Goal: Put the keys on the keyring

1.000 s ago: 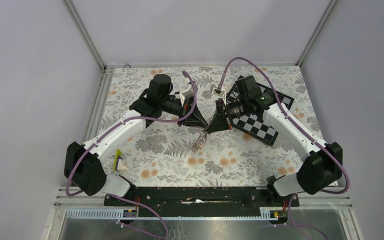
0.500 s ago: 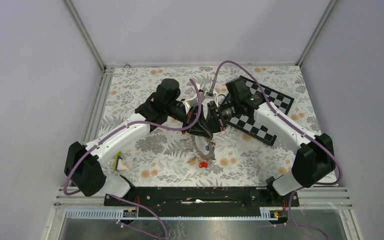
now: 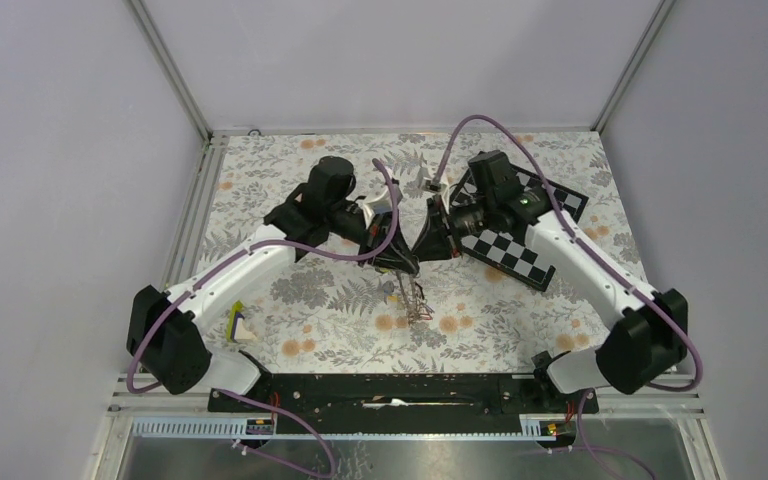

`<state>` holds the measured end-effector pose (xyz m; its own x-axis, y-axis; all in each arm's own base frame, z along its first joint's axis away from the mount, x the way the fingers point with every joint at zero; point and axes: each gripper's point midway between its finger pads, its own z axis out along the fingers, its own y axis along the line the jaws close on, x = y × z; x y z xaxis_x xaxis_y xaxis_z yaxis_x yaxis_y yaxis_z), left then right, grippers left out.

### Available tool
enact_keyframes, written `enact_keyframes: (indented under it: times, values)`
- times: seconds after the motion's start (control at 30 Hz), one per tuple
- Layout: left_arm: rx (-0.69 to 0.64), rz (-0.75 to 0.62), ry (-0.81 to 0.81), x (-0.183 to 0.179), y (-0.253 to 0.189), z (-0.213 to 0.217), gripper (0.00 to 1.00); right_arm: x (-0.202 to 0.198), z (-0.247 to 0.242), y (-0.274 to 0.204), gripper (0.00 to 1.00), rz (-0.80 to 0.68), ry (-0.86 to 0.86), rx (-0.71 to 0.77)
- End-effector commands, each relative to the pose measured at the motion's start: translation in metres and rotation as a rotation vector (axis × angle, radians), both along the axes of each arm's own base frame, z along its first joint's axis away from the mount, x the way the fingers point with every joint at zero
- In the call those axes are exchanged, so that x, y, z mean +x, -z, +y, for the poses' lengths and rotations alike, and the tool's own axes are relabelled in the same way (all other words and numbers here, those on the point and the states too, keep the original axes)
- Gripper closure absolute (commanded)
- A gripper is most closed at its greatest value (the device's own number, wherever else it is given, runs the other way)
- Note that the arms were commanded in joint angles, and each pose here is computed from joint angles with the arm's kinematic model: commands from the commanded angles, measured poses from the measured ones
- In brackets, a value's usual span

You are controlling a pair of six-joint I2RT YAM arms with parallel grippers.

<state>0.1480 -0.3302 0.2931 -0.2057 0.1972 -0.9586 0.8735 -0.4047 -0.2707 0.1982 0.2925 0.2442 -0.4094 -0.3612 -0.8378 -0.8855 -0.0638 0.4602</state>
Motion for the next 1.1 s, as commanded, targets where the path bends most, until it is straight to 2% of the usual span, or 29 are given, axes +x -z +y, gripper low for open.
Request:
enact_keyframes:
  times: [0.0, 0.13, 0.27, 0.3, 0.4, 0.53, 0.63, 0.73, 0.9, 1.07]
  values:
    - [-0.065, -0.115, -0.070, 0.013, -0.032, 0.009, 1.00, 0.001, -0.020, -0.022, 0.83, -0.176, 0.053, -0.009]
    - [-0.058, -0.115, -0.120, 0.025, -0.032, 0.017, 1.00, -0.001, -0.031, -0.019, 0.94, -0.235, 0.097, -0.056]
    - [-0.059, -0.109, -0.139, 0.031, -0.029, 0.022, 1.00, 0.001, -0.039, -0.015, 0.95, -0.260, 0.137, -0.097]
    - [-0.060, -0.107, -0.144, 0.032, -0.029, 0.023, 1.00, 0.001, -0.039, -0.015, 0.94, -0.261, 0.143, -0.102]
    - [-0.033, -0.082, -0.198, 0.043, -0.023, 0.023, 1.00, 0.004, -0.042, -0.013, 0.82, -0.268, 0.169, -0.122]
    - [0.044, -0.064, -0.370, 0.072, -0.006, 0.028, 1.00, 0.012, -0.051, -0.003, 0.73, -0.309, 0.226, -0.179]
    - [0.093, -0.093, -0.535, 0.102, 0.004, 0.030, 1.00, 0.020, -0.059, -0.001, 0.71, -0.332, 0.285, -0.198]
    - [0.089, -0.091, -0.601, 0.124, 0.006, 0.028, 1.00, 0.026, -0.068, -0.004, 0.70, -0.331, 0.336, -0.199]
    - [0.099, 0.027, -0.624, 0.146, 0.023, 0.020, 1.00, 0.030, -0.080, 0.000, 0.67, -0.319, 0.386, -0.213]
    - [0.189, 0.095, -0.783, 0.185, 0.067, 0.048, 1.00, 0.030, -0.086, 0.011, 0.65, -0.302, 0.403, -0.237]
